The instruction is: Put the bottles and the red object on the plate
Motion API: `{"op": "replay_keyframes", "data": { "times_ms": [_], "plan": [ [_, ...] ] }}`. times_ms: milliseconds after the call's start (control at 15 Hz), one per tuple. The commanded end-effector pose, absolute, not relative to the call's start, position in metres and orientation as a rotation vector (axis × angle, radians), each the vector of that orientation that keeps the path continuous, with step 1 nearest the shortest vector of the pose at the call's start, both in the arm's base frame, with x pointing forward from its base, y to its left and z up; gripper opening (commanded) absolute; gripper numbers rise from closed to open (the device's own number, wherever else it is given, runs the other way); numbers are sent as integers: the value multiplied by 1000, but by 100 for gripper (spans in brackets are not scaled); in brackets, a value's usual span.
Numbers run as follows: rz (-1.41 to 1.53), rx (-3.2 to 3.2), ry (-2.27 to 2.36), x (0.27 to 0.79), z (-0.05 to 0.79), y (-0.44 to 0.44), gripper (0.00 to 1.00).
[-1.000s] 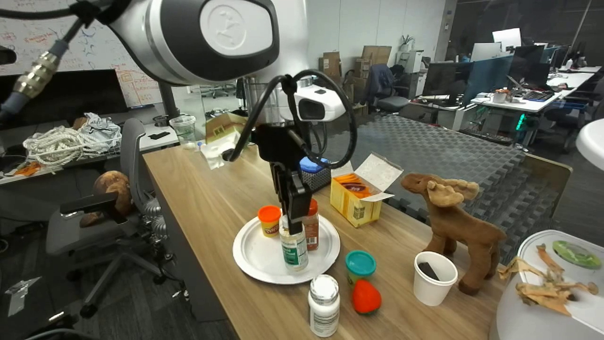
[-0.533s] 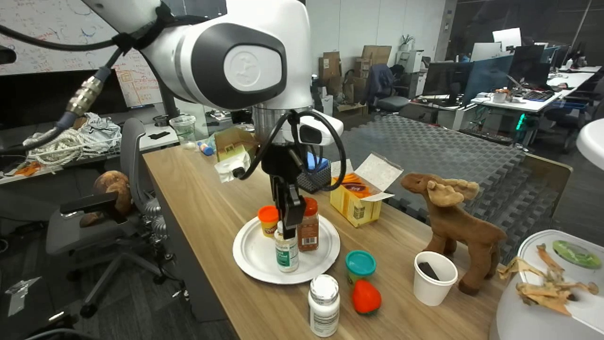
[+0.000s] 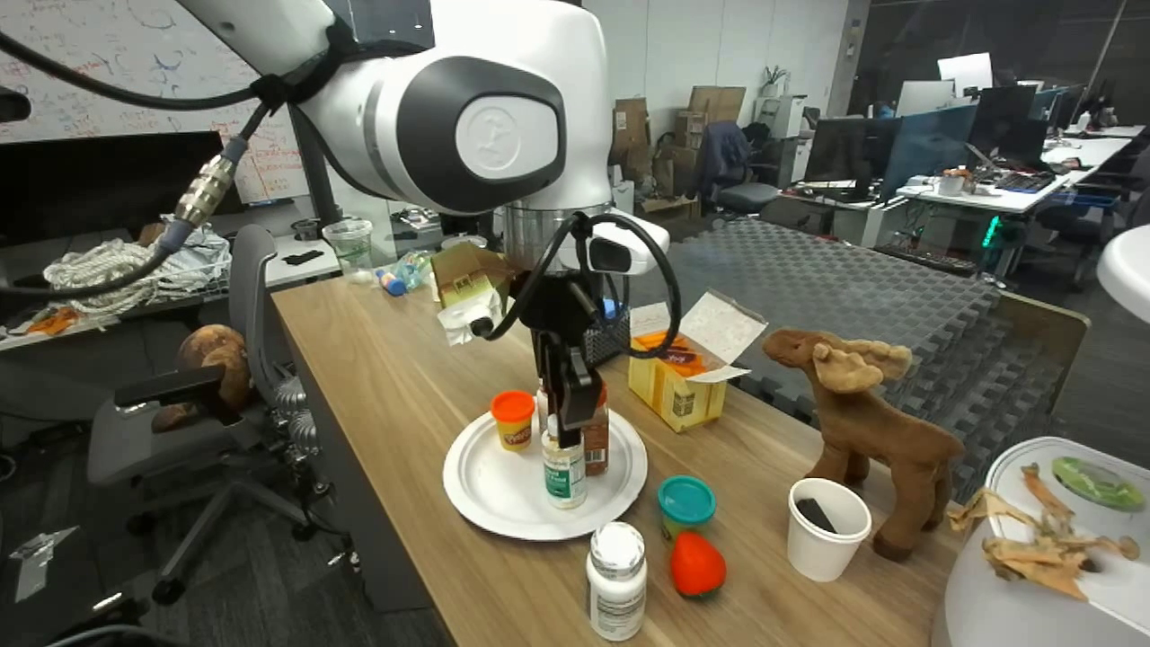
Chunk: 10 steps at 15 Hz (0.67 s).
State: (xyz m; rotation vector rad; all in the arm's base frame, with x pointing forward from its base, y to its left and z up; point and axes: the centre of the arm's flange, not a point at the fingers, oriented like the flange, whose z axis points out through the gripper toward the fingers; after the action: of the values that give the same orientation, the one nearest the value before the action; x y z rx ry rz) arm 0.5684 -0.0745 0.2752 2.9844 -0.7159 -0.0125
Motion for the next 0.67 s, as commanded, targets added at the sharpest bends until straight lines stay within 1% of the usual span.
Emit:
{"op": "replay_keyframes", "data": {
  "times_ms": [0,67,133,200,267,333,600],
  "plan": [
    [32,2977,-743,578,278,-76,15],
    [31,2975,-744,577,278,-77,15],
    [28,2976,-744,576,279,-77,24],
    [27,2974,-744,575,279,-78,55],
    [26,2973,-745,575,280,-80,56],
    [22,2976,-744,574,282,-81,62],
    [43,2952,-771,570,299,-91,93]
  ]
}}
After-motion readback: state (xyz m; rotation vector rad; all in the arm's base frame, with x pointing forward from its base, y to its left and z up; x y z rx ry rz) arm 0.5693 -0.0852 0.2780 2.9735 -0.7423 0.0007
